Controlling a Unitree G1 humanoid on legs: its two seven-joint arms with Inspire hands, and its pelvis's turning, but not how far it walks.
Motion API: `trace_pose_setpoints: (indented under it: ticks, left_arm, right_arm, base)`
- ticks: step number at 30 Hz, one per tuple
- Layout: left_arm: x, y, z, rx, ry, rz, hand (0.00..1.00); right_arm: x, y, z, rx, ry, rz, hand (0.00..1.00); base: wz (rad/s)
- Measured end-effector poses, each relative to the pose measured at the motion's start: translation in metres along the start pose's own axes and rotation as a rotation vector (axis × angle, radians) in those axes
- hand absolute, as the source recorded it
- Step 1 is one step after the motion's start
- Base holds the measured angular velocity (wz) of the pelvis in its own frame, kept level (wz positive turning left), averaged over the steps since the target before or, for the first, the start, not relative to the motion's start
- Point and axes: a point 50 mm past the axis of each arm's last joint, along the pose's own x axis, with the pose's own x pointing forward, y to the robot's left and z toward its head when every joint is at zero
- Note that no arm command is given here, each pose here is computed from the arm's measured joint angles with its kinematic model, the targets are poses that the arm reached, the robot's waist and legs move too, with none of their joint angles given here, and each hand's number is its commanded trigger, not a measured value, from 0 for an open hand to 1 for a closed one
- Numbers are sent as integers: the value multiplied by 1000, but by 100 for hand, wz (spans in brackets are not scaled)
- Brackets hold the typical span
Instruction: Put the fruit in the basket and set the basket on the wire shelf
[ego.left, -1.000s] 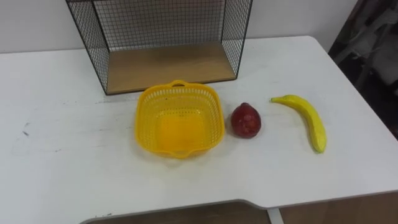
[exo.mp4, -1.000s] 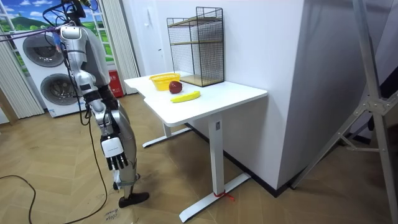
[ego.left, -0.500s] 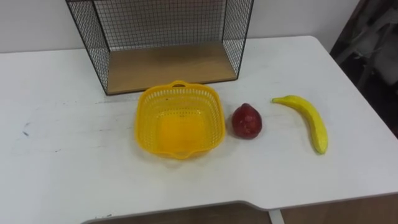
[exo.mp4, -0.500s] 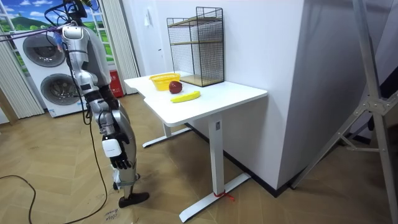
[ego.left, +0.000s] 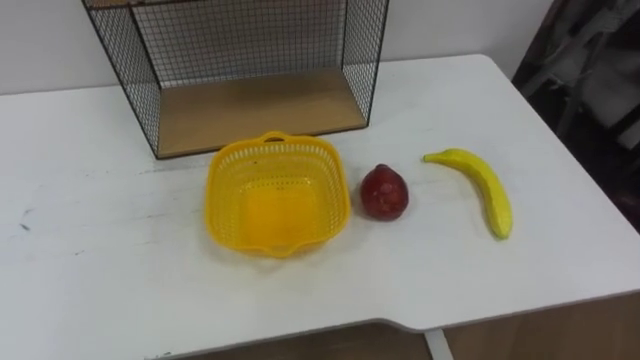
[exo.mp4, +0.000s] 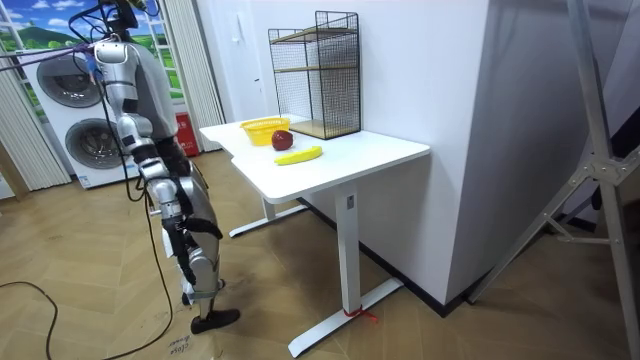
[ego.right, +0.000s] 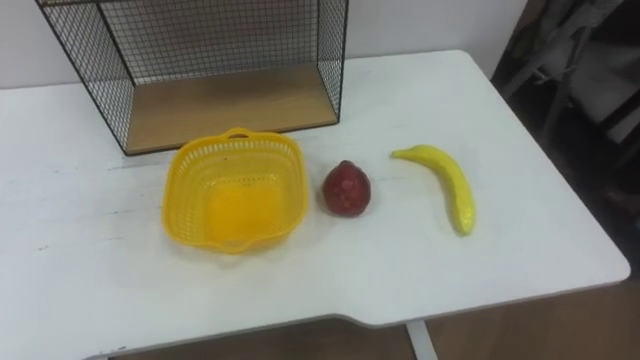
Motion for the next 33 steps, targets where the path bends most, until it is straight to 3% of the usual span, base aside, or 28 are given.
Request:
trace_pose_setpoints:
  ticks: [10,15,27,33]
  left_arm:
    - [-1,5,1,-3,-39,34,0]
    - [-1,8,6,-2,-73,41,0]
    - [-1,7,15,35,-119,38,0]
    - [-1,4,17,54,-123,26,0]
  right_arm:
    - [-37,64,78,90,-365,106,0]
    - [-87,96,121,150,-642,219,0]
    - [-174,130,148,78,-1090,452,0]
    - [-201,151,140,0,-1157,633,0]
  base:
    - [-1]
    - [-1]
    - [2]
    - [0]
